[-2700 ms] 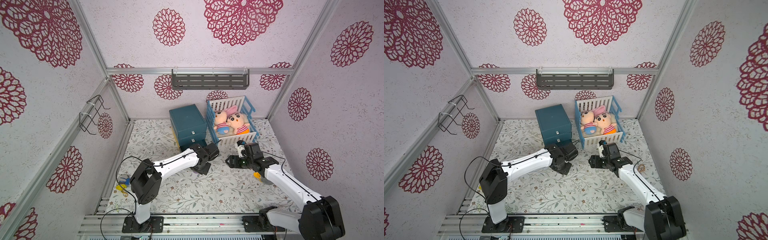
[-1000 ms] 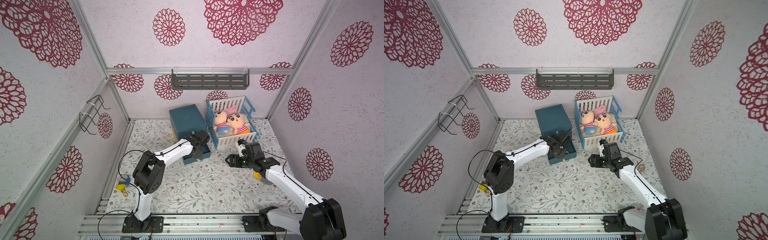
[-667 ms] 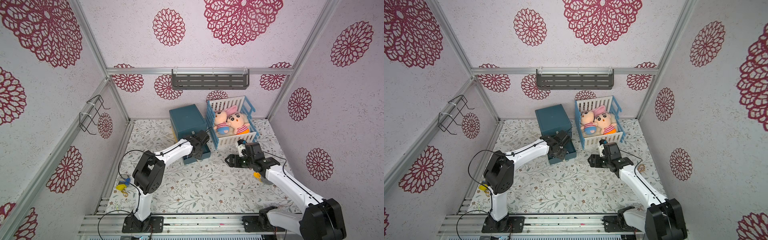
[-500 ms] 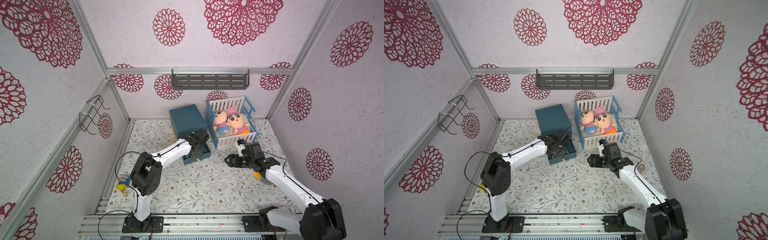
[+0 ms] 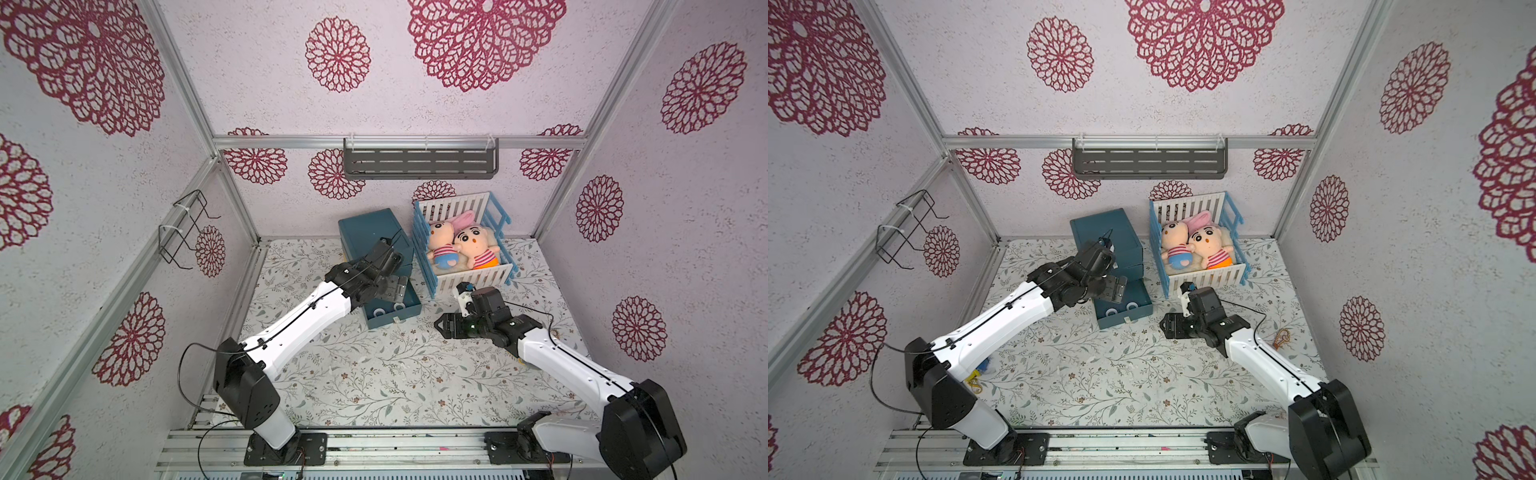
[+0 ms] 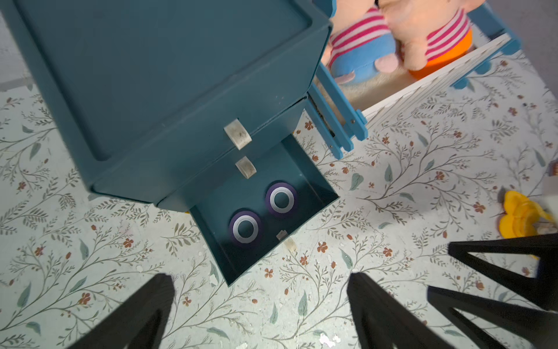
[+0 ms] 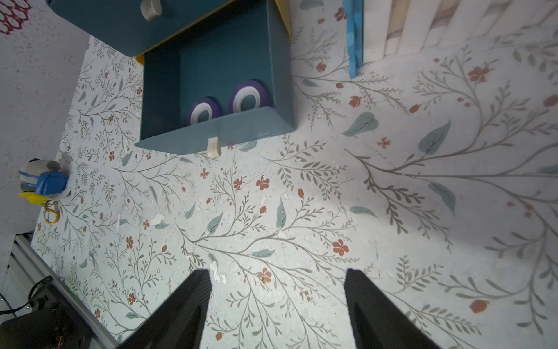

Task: Place the transparent tape into the drawer according to color
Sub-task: Place the tape in the drawer.

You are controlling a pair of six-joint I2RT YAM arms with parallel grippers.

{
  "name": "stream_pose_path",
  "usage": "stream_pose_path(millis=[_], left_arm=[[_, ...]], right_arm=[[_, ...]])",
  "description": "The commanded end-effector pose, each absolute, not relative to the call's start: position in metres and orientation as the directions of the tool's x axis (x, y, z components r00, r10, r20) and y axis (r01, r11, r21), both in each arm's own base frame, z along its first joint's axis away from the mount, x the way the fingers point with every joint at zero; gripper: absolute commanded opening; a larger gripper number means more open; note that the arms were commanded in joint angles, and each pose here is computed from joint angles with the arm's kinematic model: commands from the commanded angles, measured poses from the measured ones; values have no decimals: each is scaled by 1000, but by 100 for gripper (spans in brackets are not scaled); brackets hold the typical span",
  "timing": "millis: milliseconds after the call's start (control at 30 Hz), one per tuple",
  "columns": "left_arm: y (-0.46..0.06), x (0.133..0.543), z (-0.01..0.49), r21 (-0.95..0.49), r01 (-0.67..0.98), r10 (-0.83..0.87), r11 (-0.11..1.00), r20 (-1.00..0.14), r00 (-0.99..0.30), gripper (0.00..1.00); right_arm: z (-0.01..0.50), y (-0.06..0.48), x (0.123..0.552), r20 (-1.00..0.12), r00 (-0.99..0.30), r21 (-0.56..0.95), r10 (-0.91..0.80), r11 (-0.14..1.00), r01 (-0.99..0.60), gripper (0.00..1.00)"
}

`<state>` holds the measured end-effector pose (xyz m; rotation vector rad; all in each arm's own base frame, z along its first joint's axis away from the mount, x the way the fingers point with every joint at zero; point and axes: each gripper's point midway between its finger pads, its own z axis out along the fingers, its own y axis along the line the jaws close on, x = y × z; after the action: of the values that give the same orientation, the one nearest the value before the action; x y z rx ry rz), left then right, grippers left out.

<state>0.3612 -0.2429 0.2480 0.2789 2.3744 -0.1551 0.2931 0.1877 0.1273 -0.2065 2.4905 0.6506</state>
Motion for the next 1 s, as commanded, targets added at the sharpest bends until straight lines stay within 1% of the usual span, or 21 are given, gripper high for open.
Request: stream_pose_path(millis=[0,200,367,633,733,800,900,967], left_arm=[[-230,366,267,-39,208,116,977,-725,-679,97],[-200,386,285,-87,133,22,987,-754,-656,97],[-183,410,294,-173,100,-69,980,-761,-645,97],[-164,445,296,-218,53,-133,974,-753,-644,100],[-162,456,288,-256,46,-163,966,-734,-659,96],[-160,463,281,-274,32,-183,961,-720,-669,91],[-158,470,270,-286,16,-199,958,-705,-681,87],[-159,473,265,-286,14,-199,958,-699,-687,83]], right_arm=[[133,201,302,-593,-805,403,8,869,-288,77],[132,220,301,-608,-794,406,-7,857,-319,77],[132,236,302,-625,-780,395,-27,851,-346,77],[129,249,302,-629,-776,391,-41,846,-362,77],[128,252,303,-631,-775,393,-39,844,-363,77],[127,254,304,-632,-774,392,-42,844,-367,76],[127,256,305,-637,-769,388,-44,844,-370,76],[128,257,307,-642,-765,387,-44,844,-373,76]])
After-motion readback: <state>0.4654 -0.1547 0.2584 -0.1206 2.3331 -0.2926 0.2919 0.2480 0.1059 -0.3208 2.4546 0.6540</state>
